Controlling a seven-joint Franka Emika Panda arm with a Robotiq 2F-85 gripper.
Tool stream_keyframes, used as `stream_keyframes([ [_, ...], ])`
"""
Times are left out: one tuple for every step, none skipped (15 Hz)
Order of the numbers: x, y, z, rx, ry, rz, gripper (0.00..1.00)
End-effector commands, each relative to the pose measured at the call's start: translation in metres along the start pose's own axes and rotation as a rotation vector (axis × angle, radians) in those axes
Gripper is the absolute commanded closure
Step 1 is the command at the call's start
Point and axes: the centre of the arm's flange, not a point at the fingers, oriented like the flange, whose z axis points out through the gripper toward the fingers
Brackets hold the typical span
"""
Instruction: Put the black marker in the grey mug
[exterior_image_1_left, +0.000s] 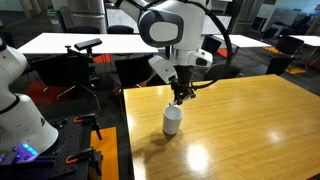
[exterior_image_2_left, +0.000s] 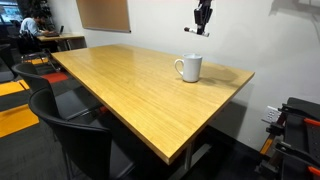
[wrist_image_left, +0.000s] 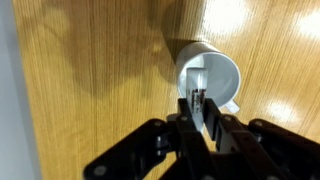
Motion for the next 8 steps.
stream_keyframes([
  [0.000, 0.001, 0.000, 0.000, 0.000, 0.001, 0.80],
  [0.000, 0.001, 0.000, 0.000, 0.000, 0.002, 0.95],
  [-0.001, 0.002, 0.003, 0.001, 0.019, 0.025, 0.95],
  [0.000, 0.001, 0.004, 0.002, 0.039, 0.043, 0.95],
  [0.001, -0.001, 0.004, 0.006, 0.061, 0.056, 0.95],
  [0.001, -0.004, 0.003, 0.003, 0.086, 0.076, 0.95],
  [0.002, -0.006, 0.002, 0.001, 0.110, 0.095, 0.95],
  [0.001, -0.010, 0.001, -0.006, 0.135, 0.113, 0.95],
])
